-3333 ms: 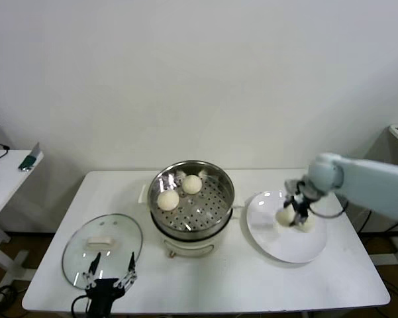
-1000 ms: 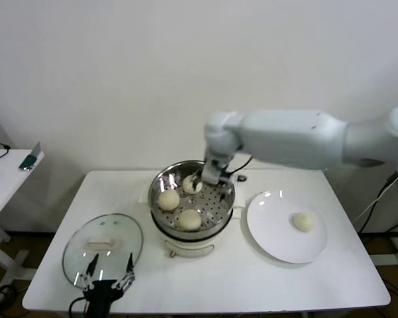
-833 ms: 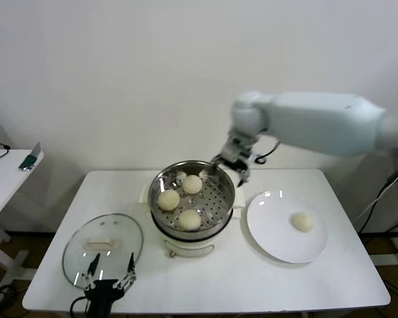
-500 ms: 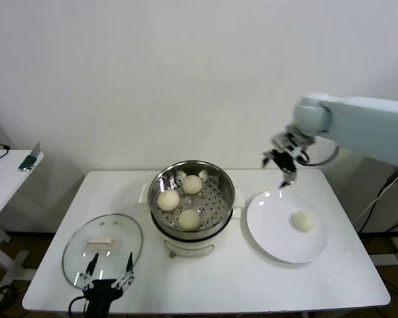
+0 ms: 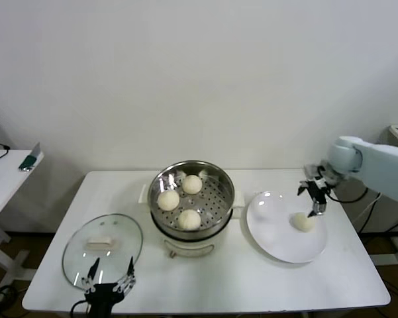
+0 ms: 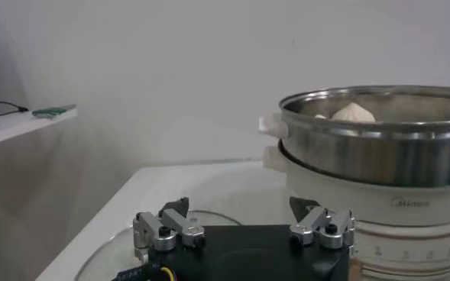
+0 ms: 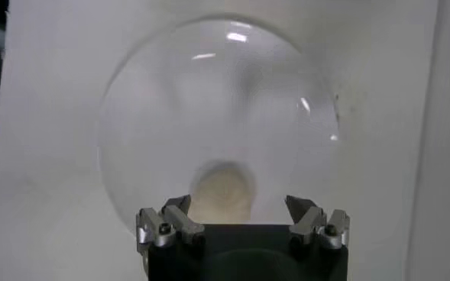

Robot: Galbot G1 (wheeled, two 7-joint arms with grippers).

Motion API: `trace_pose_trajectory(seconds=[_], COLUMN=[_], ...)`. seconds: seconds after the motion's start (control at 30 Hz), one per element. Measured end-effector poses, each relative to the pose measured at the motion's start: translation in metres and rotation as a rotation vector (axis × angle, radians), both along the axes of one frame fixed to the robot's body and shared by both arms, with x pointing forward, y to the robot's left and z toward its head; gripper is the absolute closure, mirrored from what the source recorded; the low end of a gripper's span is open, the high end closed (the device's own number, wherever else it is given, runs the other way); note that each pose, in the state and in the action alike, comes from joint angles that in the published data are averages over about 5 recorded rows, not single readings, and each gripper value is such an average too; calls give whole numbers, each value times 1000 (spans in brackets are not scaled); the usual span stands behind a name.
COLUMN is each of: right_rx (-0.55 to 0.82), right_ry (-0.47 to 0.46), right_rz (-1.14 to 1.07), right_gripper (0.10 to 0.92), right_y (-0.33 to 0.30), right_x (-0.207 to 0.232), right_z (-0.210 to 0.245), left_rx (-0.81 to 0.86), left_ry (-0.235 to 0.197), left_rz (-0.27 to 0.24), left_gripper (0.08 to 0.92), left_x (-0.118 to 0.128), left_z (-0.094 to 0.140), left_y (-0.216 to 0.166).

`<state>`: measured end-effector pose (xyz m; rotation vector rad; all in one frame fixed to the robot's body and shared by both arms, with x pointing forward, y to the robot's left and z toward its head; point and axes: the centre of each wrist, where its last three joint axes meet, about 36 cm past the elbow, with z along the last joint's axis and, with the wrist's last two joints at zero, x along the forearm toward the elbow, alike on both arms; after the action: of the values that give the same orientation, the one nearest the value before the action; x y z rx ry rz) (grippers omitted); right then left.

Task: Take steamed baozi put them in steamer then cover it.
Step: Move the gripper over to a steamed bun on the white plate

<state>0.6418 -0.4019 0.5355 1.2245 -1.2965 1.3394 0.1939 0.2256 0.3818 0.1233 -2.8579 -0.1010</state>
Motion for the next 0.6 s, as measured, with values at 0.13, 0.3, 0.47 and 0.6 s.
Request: trace_pose_trajectory(seconds=[0.13,0.3,0.47,0.6], right_rx=[-5,-7,-11,-13], right_ry=[7,9,6,2], right_rz=[-38,-75,-95,-105], right_gripper=[200,200,200,204], right_y=[-8,-14,-14,-13], right_x=[0,1,3,4], right_z=[-23,-46,-62,-70], left_rx=[1,1,1,-1], left_ry=[4,7,8,8], left_rz=[2,3,4,5], left_gripper=[177,177,177,177], left_x=[0,0,0,1], left_z=[-1,-3,-5,-5], left_y=[0,0,0,0])
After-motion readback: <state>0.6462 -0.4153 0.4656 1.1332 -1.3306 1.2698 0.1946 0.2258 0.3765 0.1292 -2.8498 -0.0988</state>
